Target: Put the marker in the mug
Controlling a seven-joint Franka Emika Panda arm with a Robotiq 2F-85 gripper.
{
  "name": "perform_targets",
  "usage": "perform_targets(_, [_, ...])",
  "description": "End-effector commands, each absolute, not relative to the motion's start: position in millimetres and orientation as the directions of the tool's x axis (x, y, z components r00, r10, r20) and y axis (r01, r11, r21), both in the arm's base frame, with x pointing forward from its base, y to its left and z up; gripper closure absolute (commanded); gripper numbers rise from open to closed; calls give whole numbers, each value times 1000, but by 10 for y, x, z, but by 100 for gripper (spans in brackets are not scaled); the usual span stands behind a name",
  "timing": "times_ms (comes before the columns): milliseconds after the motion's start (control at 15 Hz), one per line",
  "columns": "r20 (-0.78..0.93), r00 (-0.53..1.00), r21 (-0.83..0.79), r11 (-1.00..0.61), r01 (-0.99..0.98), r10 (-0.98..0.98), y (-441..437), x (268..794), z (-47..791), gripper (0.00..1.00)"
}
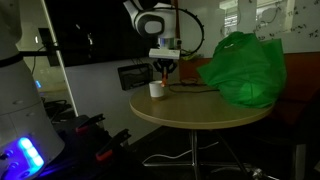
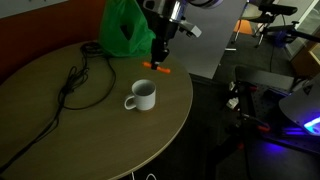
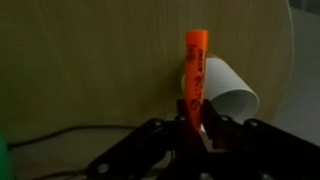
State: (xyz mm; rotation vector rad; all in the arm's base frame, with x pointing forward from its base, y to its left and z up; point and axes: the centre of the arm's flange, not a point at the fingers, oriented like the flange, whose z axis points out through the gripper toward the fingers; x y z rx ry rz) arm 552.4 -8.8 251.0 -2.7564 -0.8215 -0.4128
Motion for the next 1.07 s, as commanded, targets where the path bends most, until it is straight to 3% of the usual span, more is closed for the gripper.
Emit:
perform_targets(0, [493, 720, -176, -754, 633, 489, -81, 5570, 2508, 95])
perform_targets(267, [615, 665, -194, -736, 649, 423, 116, 5598, 2469, 95])
perform_targets(1000, [733, 571, -160, -722, 673, 370, 332, 5502, 2176, 95])
